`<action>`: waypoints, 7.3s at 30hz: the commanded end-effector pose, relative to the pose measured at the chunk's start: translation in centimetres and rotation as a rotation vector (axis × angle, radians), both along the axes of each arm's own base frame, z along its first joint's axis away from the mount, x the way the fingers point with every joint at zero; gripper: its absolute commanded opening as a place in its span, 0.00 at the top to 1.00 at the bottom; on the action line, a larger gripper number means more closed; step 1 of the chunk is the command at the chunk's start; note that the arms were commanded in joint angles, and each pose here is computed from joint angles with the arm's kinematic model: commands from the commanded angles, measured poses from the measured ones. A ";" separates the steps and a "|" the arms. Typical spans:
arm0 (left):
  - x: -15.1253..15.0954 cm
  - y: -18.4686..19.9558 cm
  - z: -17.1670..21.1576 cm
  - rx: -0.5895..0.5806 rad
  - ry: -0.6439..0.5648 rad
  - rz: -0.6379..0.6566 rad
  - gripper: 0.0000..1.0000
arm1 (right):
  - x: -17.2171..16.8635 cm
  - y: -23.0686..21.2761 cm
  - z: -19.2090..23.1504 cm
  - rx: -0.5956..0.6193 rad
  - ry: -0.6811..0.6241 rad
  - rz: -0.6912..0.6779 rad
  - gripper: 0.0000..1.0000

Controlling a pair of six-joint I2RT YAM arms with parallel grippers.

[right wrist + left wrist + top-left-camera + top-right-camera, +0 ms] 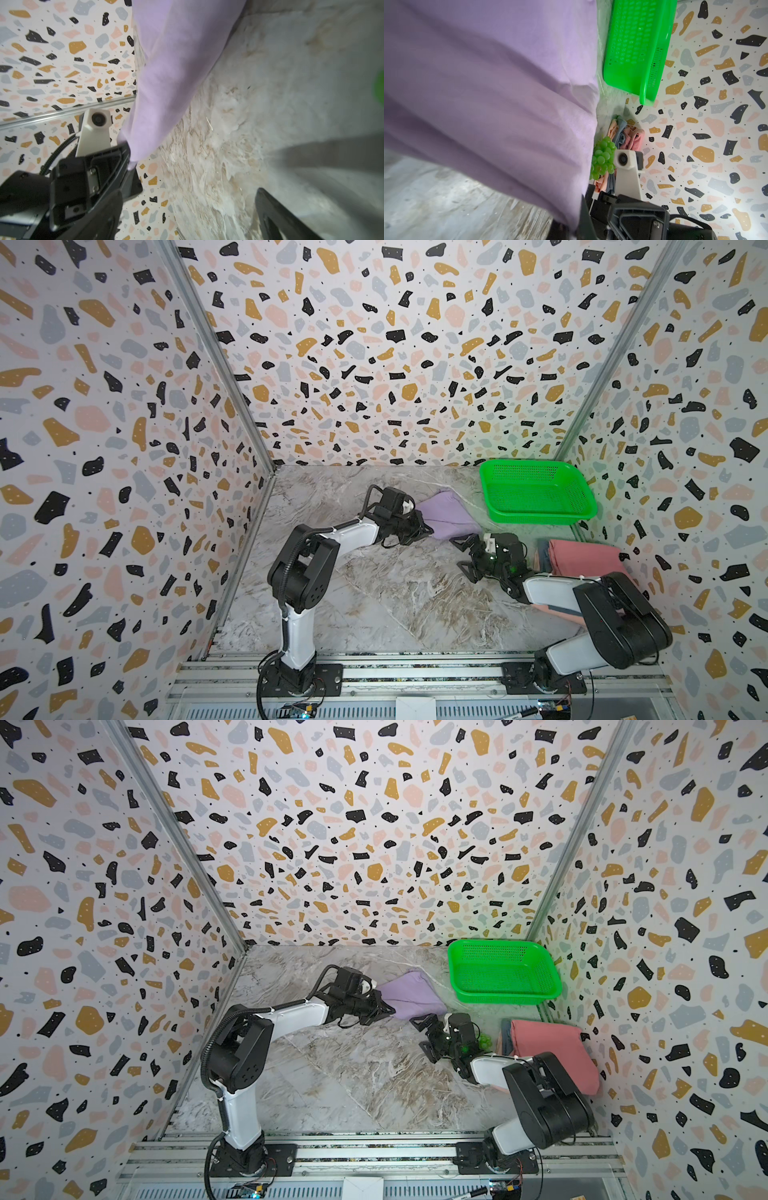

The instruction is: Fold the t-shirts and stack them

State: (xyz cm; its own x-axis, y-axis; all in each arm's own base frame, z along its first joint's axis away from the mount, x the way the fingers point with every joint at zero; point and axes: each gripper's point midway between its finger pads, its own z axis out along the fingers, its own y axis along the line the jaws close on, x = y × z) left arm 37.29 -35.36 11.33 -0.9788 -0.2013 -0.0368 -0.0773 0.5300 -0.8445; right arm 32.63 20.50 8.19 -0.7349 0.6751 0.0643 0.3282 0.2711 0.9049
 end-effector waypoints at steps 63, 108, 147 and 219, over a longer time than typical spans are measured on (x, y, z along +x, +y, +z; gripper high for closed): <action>5.2 6.9 4.0 0.199 -0.306 -0.075 0.27 | 7.7 -20.4 26.6 -0.552 -0.479 -0.112 1.00; 4.9 5.9 2.3 0.136 -0.250 -0.126 0.27 | -13.4 -38.5 9.3 -0.774 0.322 -0.874 0.11; 7.7 21.8 14.8 0.313 -0.575 0.314 0.25 | -10.2 -40.8 9.8 -1.006 0.216 -0.816 0.20; -2.8 41.8 2.2 1.165 -1.017 0.921 0.01 | 2.6 -22.3 9.1 -1.413 -0.735 -0.284 0.01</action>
